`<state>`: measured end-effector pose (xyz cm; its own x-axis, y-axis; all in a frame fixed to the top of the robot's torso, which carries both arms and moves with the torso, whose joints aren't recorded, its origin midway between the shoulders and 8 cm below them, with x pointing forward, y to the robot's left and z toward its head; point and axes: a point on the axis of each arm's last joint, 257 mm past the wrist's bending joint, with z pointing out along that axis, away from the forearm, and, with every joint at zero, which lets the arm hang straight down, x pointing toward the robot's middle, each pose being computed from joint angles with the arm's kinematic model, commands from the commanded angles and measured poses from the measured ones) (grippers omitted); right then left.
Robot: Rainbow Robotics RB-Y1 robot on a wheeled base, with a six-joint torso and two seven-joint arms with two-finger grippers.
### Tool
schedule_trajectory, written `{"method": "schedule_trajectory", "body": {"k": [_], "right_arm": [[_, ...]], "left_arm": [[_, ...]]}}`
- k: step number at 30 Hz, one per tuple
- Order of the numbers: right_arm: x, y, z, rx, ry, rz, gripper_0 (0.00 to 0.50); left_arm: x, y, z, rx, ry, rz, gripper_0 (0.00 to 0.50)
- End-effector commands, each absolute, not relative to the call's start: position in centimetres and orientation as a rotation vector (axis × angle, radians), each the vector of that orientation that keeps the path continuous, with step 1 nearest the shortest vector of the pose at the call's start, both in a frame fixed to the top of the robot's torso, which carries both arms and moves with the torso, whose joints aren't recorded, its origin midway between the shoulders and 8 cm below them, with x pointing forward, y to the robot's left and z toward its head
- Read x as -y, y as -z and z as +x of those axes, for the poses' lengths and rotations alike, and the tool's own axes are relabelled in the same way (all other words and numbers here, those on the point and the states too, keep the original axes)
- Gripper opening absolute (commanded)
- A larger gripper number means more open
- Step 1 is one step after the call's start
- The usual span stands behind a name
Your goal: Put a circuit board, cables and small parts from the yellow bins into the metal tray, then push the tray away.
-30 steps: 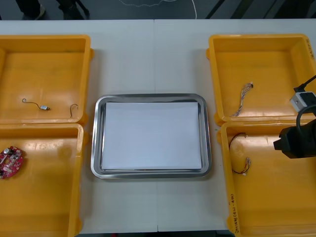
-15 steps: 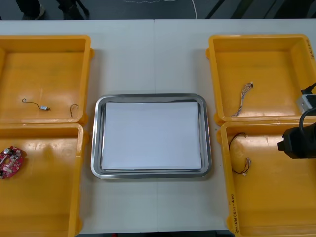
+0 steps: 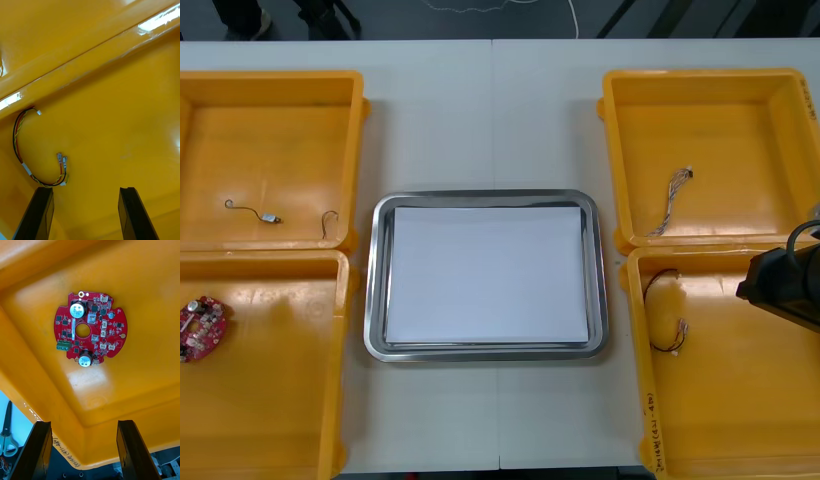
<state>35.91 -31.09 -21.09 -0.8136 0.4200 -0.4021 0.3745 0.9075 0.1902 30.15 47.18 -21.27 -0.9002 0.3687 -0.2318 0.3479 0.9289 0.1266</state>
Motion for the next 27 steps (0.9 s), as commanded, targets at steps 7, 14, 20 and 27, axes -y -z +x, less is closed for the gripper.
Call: {"method": "schedule_trajectory", "body": {"k": [7, 14, 20, 27], "right_arm": [[27.3, 22.7, 37.6, -2.608, -0.307, 0.714, 0.5], [26.9, 24.5, 37.5, -2.638, -0.34, 0.789, 0.5], [26.0, 26.2, 37.6, -2.655, -0.361, 0.815, 0.5], [25.4, 27.5, 37.5, -2.671, -0.351, 0.822, 0.5]], "left_arm": [[-49.0, 21.6, 30.4, -2.834, -0.153, 0.634, 0.5], [-48.3, 22.3, 31.4, -2.809, -0.162, 0.667, 0.5], [-48.0, 23.5, 32.3, -2.792, -0.153, 0.672, 0.5], [-48.0, 25.0, 33.4, -2.778, -0.119, 0.675, 0.5]]}}
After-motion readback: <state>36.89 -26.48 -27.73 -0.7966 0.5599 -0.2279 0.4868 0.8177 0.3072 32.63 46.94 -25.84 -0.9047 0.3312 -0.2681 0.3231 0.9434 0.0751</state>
